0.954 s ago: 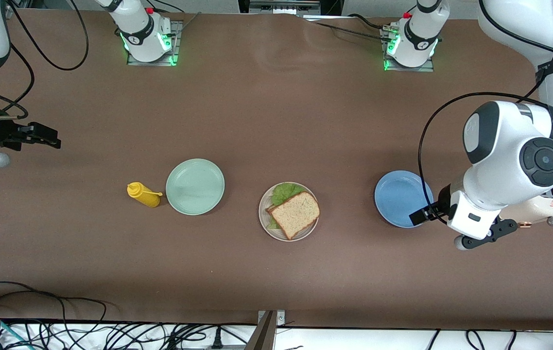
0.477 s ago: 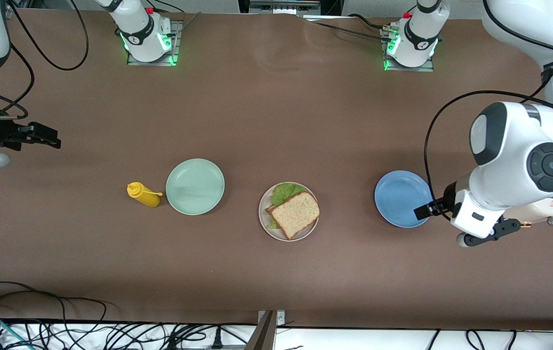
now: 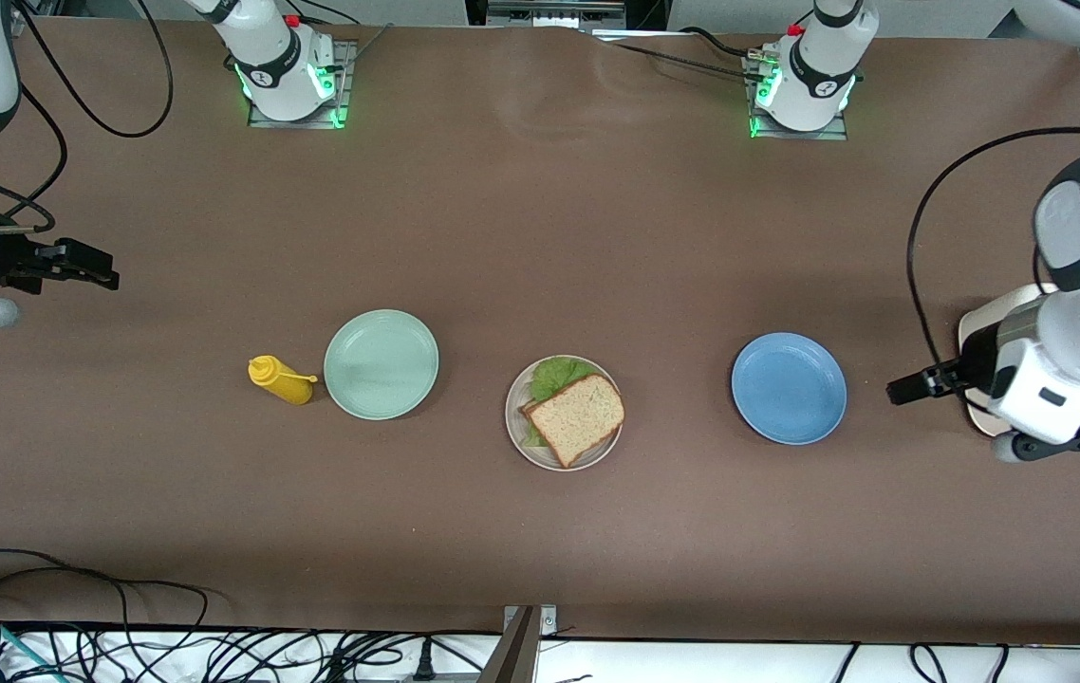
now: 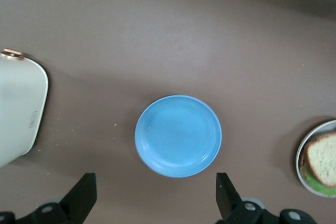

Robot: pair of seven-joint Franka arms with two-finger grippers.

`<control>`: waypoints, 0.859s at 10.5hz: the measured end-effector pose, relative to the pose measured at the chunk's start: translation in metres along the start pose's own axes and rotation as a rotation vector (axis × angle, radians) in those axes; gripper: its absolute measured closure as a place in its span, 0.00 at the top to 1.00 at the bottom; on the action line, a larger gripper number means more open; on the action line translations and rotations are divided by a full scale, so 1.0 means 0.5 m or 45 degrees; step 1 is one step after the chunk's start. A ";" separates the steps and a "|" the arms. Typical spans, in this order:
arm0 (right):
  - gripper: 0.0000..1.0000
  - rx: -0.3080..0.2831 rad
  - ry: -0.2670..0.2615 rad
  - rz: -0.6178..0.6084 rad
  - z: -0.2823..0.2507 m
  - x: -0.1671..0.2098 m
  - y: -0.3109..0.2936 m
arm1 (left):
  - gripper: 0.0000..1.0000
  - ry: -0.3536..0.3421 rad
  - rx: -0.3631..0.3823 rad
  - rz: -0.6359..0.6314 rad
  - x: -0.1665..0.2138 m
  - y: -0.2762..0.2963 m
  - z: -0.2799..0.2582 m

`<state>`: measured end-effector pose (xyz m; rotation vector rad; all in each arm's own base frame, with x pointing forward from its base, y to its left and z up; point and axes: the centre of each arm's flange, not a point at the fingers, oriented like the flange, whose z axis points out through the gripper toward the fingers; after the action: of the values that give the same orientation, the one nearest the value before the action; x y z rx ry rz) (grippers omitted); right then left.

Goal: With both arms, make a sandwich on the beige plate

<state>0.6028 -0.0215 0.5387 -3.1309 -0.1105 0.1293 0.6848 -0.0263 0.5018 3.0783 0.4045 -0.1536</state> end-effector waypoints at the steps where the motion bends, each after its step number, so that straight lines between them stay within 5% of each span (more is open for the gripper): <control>1: 1.00 0.000 0.000 0.000 0.000 0.000 0.000 | 1.00 -0.029 0.002 0.031 -0.007 -0.021 -0.010; 9: 1.00 0.000 -0.001 0.000 0.000 0.000 0.000 | 1.00 -0.057 -0.029 0.019 -0.001 -0.212 -0.041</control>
<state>0.6027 -0.0215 0.5386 -3.1305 -0.1103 0.1301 0.6588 0.0771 0.5203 3.0490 0.3781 -0.2153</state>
